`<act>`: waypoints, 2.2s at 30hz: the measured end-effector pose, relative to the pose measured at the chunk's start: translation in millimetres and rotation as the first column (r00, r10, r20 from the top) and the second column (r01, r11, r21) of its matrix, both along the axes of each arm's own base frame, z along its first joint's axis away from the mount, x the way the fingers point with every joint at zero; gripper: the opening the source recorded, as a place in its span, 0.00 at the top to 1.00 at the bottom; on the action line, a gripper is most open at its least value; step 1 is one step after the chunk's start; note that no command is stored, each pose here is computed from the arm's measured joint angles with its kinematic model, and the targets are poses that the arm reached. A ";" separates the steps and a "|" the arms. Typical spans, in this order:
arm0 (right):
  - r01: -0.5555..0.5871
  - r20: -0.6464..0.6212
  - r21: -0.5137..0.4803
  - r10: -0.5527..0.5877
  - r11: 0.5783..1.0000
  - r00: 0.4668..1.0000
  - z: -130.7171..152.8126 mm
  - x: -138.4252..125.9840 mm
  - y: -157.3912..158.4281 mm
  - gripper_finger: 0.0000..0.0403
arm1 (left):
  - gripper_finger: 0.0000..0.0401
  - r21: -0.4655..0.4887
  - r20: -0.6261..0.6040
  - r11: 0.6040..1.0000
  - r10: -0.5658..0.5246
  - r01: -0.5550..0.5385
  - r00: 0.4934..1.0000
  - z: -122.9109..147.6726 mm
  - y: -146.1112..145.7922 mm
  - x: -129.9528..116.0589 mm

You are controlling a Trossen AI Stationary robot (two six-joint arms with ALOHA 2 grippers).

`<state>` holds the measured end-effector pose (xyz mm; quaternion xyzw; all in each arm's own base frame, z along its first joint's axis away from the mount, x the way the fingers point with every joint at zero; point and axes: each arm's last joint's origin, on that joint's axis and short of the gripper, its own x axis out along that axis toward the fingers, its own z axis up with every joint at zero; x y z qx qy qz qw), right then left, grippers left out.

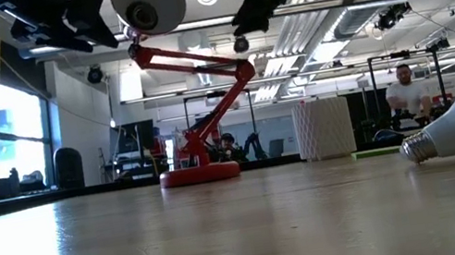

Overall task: Screw lightbulb
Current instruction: Move the red lamp beside the white pen organizer, then return to Home Position

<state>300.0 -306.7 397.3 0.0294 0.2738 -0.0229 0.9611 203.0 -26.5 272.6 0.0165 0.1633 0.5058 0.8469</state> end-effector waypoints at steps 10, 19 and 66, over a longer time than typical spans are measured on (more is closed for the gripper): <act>-0.012 -0.005 -0.041 0.012 0.999 1.000 23.4 -48.8 45.4 0.39 | 0.28 0.001 0.042 0.999 0.034 -0.034 0.999 -9.1 -10.3 -22.5; -0.078 0.043 -0.013 0.078 0.997 0.996 -47.1 -74.8 125.1 0.39 | 0.30 -0.006 0.113 0.997 -0.075 0.076 0.991 -60.2 -37.1 -1.7; 0.099 -0.122 0.039 -0.094 0.994 0.988 -253.6 -0.8 209.0 0.39 | 0.30 -0.288 -0.161 0.953 0.046 -0.091 0.986 -173.6 103.3 60.3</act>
